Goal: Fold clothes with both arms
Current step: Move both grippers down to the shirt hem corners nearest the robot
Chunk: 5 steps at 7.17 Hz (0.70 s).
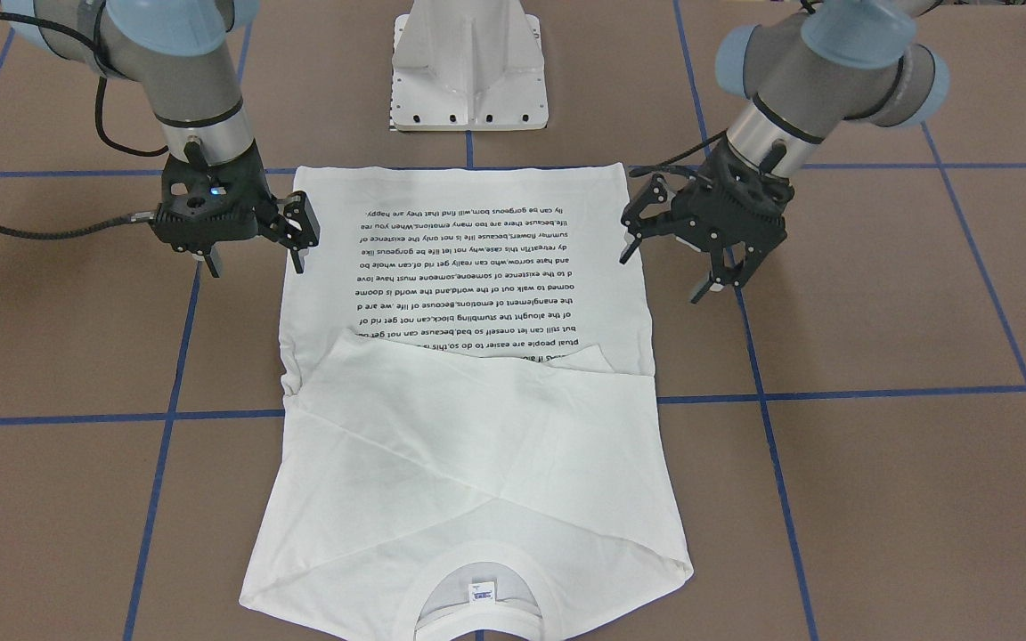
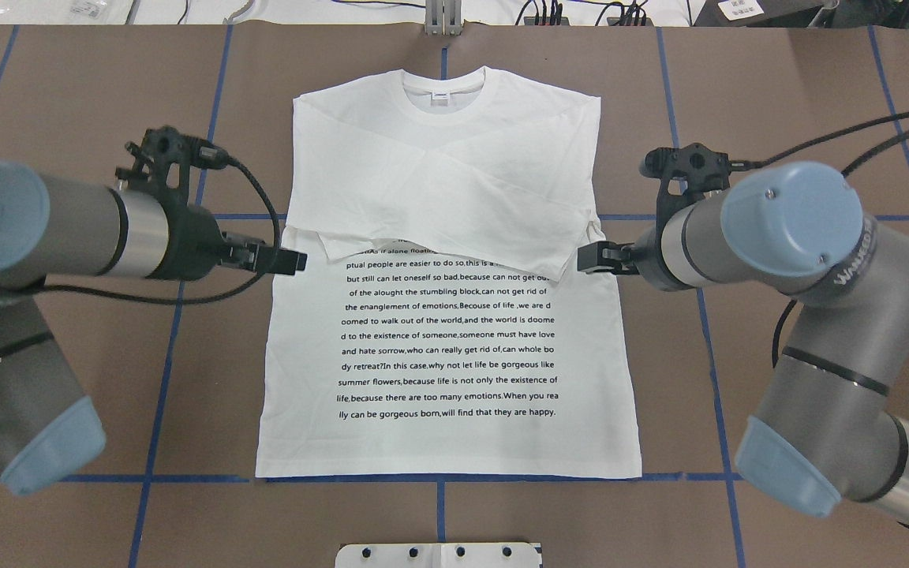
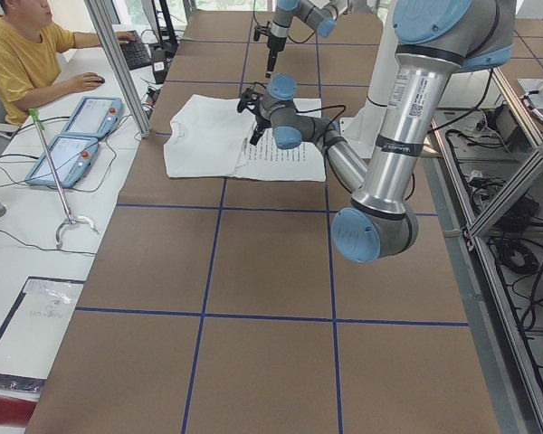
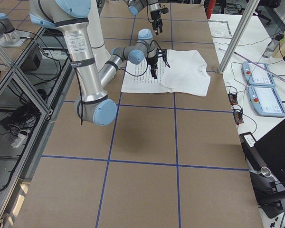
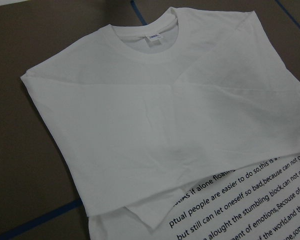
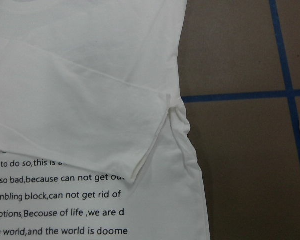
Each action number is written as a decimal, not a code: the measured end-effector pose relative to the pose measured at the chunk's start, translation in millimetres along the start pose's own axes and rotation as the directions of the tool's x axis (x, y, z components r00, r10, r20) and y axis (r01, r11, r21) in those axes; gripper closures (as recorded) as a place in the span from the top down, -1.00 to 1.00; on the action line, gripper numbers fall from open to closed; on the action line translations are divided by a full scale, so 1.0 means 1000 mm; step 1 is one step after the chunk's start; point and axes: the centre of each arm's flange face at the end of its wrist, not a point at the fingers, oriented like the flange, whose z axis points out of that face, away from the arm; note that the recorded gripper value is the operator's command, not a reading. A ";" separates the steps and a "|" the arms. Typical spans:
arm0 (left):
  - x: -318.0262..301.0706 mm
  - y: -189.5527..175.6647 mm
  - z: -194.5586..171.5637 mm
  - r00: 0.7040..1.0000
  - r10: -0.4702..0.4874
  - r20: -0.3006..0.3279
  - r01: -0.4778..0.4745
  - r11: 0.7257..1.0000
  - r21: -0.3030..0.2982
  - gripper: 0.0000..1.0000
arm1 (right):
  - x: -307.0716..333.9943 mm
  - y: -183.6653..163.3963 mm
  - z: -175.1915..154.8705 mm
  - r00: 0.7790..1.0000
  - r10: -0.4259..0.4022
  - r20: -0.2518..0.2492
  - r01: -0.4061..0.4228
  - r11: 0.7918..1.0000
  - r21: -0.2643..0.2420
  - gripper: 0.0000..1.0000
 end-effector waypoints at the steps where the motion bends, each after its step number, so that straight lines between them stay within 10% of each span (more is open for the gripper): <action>1: 0.016 0.046 0.004 0.995 -0.098 0.001 0.098 0.995 -0.019 1.00 | 0.008 0.036 0.000 0.999 0.031 0.038 -0.031 0.999 0.004 1.00; 5: 0.046 0.176 0.043 0.957 -0.283 0.067 0.290 0.950 -0.118 0.60 | 0.024 0.124 0.001 0.997 0.062 0.037 -0.062 0.998 0.025 1.00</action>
